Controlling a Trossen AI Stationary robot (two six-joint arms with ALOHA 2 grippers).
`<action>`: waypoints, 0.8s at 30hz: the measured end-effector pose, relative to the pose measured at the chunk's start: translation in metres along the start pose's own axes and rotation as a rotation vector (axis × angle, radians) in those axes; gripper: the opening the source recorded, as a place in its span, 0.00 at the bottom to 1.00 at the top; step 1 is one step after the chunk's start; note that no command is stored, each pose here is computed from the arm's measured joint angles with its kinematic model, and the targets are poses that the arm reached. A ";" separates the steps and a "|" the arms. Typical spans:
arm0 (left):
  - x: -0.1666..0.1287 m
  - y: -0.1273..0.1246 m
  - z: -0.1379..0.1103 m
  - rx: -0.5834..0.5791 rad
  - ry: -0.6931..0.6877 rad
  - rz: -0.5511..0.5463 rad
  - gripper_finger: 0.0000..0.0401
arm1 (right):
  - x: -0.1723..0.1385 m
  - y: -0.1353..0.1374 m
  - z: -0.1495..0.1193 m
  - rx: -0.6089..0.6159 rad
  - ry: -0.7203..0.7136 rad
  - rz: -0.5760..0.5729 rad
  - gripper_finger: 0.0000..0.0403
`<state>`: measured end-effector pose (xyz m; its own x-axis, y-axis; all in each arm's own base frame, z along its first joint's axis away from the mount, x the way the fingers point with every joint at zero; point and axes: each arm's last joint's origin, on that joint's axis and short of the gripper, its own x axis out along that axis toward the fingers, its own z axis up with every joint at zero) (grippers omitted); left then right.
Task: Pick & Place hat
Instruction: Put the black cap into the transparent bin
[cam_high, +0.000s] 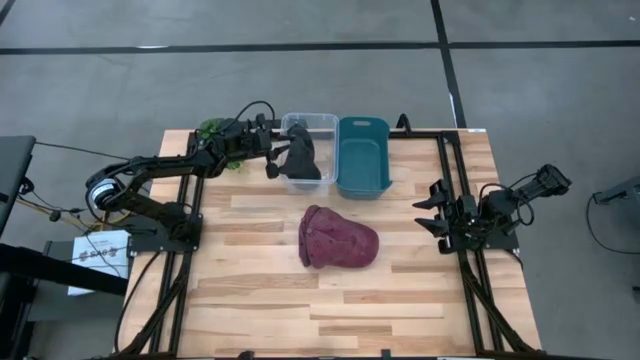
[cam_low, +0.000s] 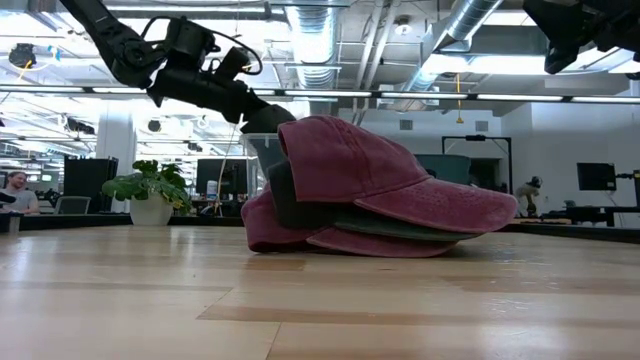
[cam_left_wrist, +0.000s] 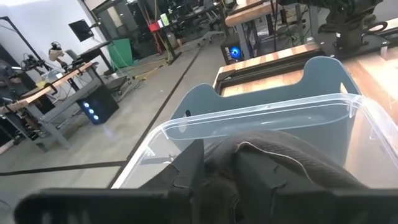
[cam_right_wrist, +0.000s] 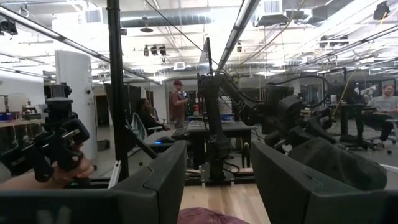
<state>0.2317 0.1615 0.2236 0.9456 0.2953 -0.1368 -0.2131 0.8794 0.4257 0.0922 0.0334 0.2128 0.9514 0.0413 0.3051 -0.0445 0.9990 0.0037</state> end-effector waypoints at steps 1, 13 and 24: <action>0.000 0.000 0.000 0.000 0.001 0.003 0.23 | 0.000 0.000 0.000 0.000 0.000 0.000 0.42; 0.000 0.003 -0.001 0.002 0.046 0.099 0.41 | 0.000 0.000 0.000 -0.001 0.002 0.000 0.42; 0.002 -0.003 0.002 0.002 0.047 0.093 0.44 | 0.000 0.000 0.000 -0.002 0.005 0.001 0.42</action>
<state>0.2348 0.1587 0.2237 0.9091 0.3929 -0.1385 -0.2988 0.8466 0.4405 0.0923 0.0335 0.2124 0.9528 0.0420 0.3006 -0.0445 0.9990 0.0017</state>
